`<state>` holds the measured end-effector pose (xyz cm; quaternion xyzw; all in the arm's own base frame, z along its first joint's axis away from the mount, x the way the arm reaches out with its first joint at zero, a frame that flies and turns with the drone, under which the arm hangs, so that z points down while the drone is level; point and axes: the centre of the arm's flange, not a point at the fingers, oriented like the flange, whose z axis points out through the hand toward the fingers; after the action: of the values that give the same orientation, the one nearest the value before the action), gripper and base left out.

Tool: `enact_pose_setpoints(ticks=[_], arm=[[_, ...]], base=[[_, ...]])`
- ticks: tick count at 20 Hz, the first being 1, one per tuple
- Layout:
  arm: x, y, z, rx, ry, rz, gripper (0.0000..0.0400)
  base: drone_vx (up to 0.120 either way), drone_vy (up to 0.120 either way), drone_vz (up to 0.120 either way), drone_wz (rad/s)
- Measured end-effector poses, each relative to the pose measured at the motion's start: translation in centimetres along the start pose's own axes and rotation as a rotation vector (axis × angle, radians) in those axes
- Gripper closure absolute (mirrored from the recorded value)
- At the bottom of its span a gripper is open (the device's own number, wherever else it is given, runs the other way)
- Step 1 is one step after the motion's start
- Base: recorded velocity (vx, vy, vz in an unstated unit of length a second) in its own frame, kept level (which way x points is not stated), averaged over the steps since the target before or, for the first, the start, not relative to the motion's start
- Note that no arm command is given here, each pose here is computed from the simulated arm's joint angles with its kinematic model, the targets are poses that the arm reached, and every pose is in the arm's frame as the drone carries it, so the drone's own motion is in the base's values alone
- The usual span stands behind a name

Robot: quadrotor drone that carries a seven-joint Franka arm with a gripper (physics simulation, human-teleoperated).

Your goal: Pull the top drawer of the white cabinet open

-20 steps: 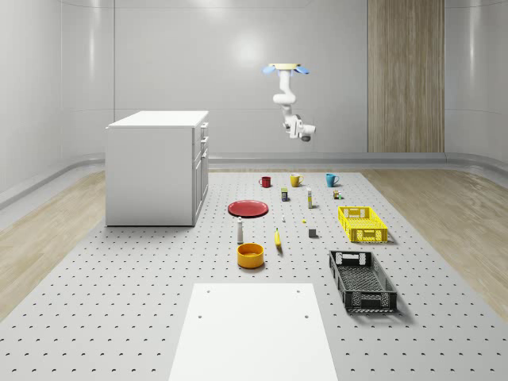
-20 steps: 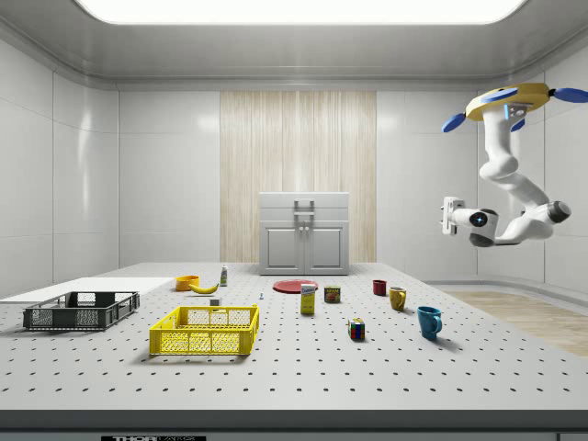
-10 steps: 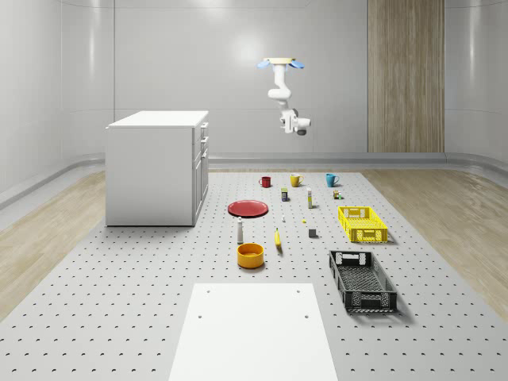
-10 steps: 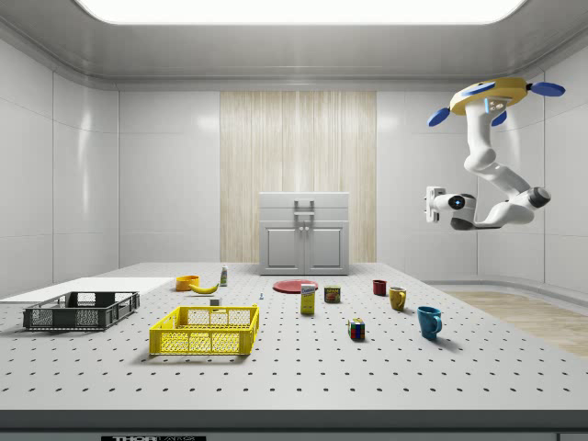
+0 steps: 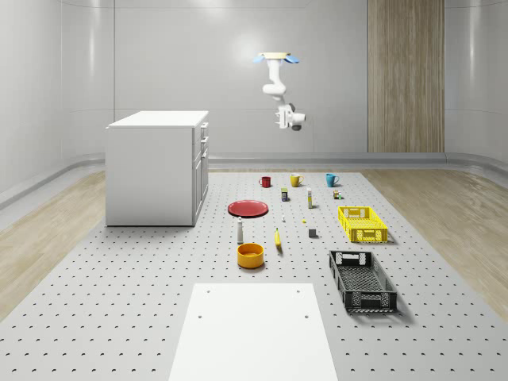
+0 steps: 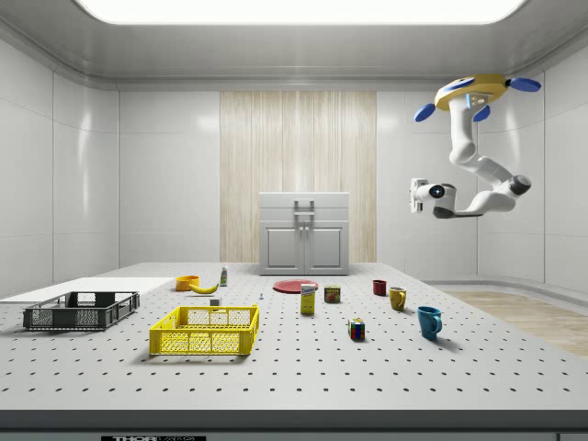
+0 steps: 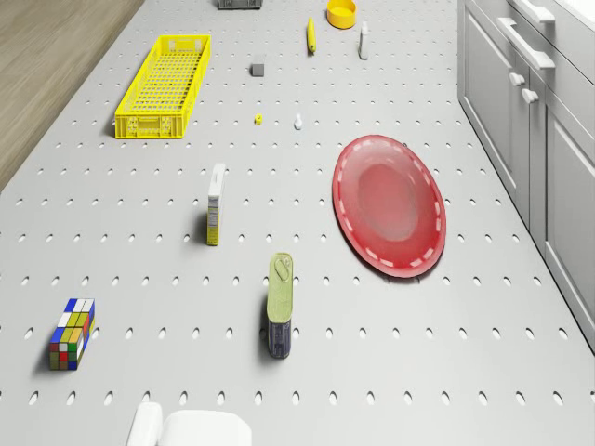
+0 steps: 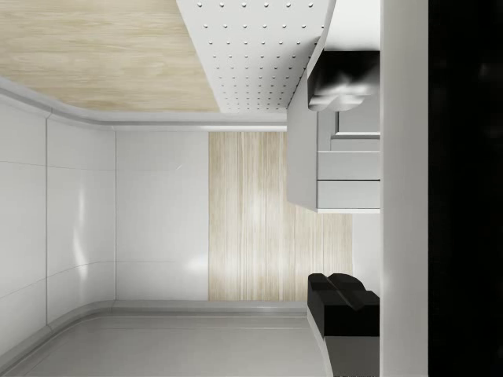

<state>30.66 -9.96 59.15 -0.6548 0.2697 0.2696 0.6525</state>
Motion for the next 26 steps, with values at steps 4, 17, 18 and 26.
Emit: enact_pose_setpoints(ticks=[4, 17, 18, 26], arm=[[0.01, 0.01, 0.00, 0.001, -0.001, 0.000, 0.0095], [0.02, 0.02, -0.01, 0.001, -0.001, 0.000, 0.0095], [0.02, 0.02, -0.01, 0.002, -0.001, 0.000, 0.0095], [0.03, 0.02, -0.01, 0.002, -0.001, 0.001, 0.0095]], base=[[0.120, -0.120, 0.000, 0.000], [0.120, -0.120, 0.000, 0.000], [0.120, -0.120, 0.000, 0.000], [0.120, -0.120, 0.000, 0.000]])
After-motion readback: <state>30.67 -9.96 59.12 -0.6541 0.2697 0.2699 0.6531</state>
